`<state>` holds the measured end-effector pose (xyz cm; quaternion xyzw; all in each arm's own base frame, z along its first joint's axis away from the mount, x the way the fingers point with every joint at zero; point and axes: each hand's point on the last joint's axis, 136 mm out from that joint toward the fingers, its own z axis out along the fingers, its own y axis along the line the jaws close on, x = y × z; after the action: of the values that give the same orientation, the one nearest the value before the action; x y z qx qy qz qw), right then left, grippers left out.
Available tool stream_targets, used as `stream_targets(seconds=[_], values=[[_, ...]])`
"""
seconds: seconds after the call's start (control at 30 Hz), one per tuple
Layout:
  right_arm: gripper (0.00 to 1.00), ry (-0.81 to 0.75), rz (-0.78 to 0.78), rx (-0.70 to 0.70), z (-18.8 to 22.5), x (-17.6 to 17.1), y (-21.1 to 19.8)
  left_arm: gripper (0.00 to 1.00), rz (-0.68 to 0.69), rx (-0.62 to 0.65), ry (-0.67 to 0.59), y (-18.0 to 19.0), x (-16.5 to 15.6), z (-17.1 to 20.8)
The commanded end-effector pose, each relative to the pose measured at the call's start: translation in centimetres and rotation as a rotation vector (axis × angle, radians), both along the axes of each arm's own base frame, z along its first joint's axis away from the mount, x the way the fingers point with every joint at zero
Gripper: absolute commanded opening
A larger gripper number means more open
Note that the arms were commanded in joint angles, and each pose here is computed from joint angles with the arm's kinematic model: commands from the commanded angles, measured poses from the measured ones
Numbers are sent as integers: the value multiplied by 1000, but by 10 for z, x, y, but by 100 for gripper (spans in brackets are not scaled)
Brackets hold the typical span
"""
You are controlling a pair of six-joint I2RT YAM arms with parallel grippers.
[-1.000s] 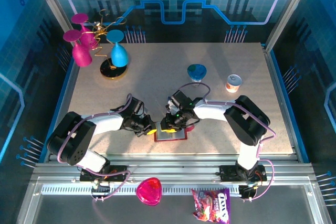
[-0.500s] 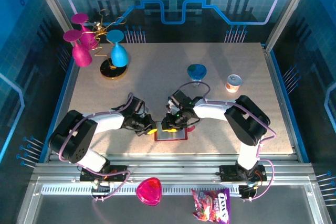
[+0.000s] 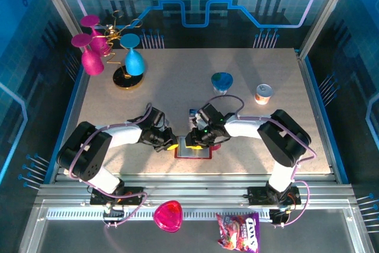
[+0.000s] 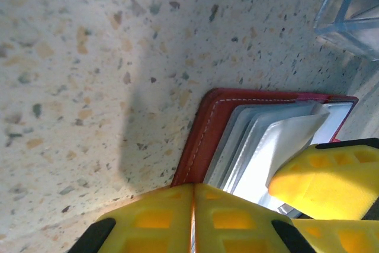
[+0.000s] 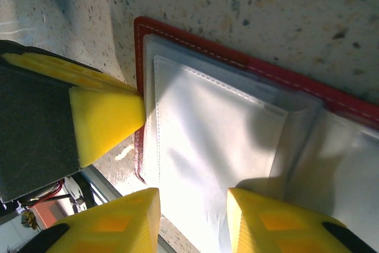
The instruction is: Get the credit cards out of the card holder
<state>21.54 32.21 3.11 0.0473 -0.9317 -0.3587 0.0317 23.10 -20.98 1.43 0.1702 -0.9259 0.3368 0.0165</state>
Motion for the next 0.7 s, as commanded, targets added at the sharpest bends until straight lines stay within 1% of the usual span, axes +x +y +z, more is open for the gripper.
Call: stream_targets(seconds=[0.0,0.17,0.33,0.5,0.67], values=[[35,-1,-30,10,5,3,-6,8,-3,61,36,9,-8,-11],[35,20,-38,16,-3,-2,-12,9,4,52,24,7,-5,-4],[35,27,-50,54,-6,-3,-10,11,21,15,-22,3,3,19],[35,36,-54,68,-9,-5,-11,16,42,-34,-57,-4,8,38],[34,34,-55,70,-10,-6,-13,21,25,-64,-46,-14,7,41]])
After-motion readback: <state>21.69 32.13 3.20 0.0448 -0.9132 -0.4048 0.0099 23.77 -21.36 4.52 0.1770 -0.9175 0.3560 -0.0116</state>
